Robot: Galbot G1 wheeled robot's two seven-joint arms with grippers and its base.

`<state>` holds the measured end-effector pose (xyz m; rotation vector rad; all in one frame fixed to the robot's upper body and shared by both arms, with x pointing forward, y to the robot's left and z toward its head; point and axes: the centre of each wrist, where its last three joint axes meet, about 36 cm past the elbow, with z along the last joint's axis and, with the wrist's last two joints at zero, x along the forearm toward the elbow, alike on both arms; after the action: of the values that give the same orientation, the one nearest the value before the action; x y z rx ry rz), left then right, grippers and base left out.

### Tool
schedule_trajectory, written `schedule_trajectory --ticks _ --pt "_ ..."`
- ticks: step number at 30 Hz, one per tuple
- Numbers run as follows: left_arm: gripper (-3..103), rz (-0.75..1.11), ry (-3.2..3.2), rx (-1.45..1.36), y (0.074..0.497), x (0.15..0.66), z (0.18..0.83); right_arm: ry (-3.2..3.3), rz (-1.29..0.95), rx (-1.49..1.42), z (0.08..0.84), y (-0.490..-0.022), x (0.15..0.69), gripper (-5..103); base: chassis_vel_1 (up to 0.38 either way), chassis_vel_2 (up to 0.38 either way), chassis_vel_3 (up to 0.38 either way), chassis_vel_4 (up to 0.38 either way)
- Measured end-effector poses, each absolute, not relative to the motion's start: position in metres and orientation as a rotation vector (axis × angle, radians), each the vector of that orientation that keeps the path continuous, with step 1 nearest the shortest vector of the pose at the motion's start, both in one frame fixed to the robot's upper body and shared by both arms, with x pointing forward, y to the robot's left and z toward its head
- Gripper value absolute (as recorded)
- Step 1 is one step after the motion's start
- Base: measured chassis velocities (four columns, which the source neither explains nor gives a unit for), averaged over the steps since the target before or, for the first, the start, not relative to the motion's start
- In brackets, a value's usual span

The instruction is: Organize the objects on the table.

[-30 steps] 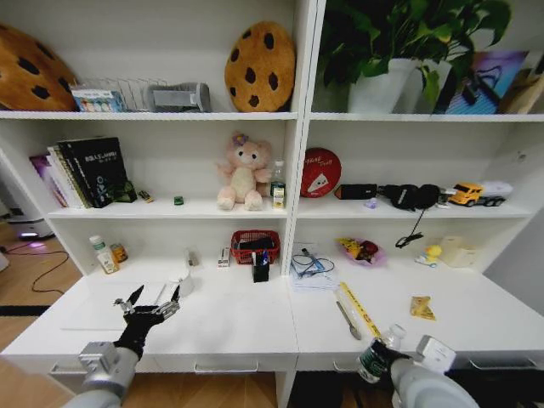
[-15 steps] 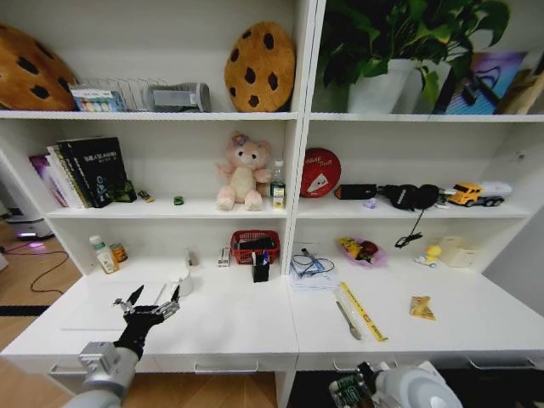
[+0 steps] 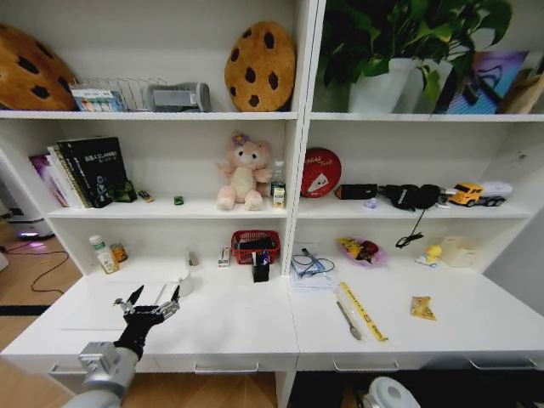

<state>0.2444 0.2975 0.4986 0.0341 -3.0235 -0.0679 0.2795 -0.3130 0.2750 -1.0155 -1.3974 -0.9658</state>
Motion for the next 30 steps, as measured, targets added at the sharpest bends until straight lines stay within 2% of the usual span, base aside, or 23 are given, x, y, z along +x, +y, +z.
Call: schedule_trajectory --ticks 2,7,10,12,13,14,16,23,25,28,30 --pt "100 -0.068 -3.024 0.034 0.297 0.244 0.499 -1.458 -0.932 -0.972 0.255 -0.317 0.272 25 0.0 0.0 0.0 0.0" --pt "100 -0.068 -3.024 0.034 0.297 0.244 0.499 -1.765 -0.619 -0.892 0.17 -0.324 0.231 25 0.0 0.0 0.0 0.0" --pt "100 -0.068 -3.024 0.034 0.297 0.244 0.499 -1.822 -0.562 -0.863 0.153 -0.328 0.223 25 0.0 0.0 0.0 0.0" --pt "100 -0.068 -3.023 0.034 0.297 0.244 0.499 -2.063 -0.373 -0.708 0.099 -0.341 0.189 25 0.0 0.0 0.0 0.0" --pt "100 -0.068 -3.023 0.034 0.297 0.244 0.499 -2.063 -0.373 -0.708 0.099 -0.341 0.189 25 0.0 0.0 0.0 0.0" --pt "100 -0.068 -3.024 0.034 0.297 0.244 0.499 -2.225 -0.201 -0.55 0.071 -0.352 0.169 25 0.0 0.0 0.0 0.0" --pt "100 -0.068 -3.024 0.034 0.297 0.244 0.499 -2.32 -0.037 -0.298 0.051 -0.363 0.158 25 0.0 0.0 0.0 0.0" --pt "100 -0.068 -3.023 0.034 0.297 0.244 0.499 -2.46 0.067 0.051 0.046 -0.372 0.185 25 0.0 0.0 0.0 0.0" --pt "100 -0.068 -3.024 0.034 0.297 0.244 0.499 -2.514 0.132 0.191 0.052 -0.377 0.213 25 0.0 0.0 0.0 0.0" --pt "100 -0.068 -3.024 0.034 0.297 0.244 0.499 -2.536 0.158 0.238 0.055 -0.379 0.229 25 0.0 0.0 0.0 0.0" --pt "100 -0.068 -3.023 0.034 0.297 0.244 0.499 -2.56 0.18 0.278 0.063 -0.38 0.258 25 0.0 0.0 0.0 0.0"
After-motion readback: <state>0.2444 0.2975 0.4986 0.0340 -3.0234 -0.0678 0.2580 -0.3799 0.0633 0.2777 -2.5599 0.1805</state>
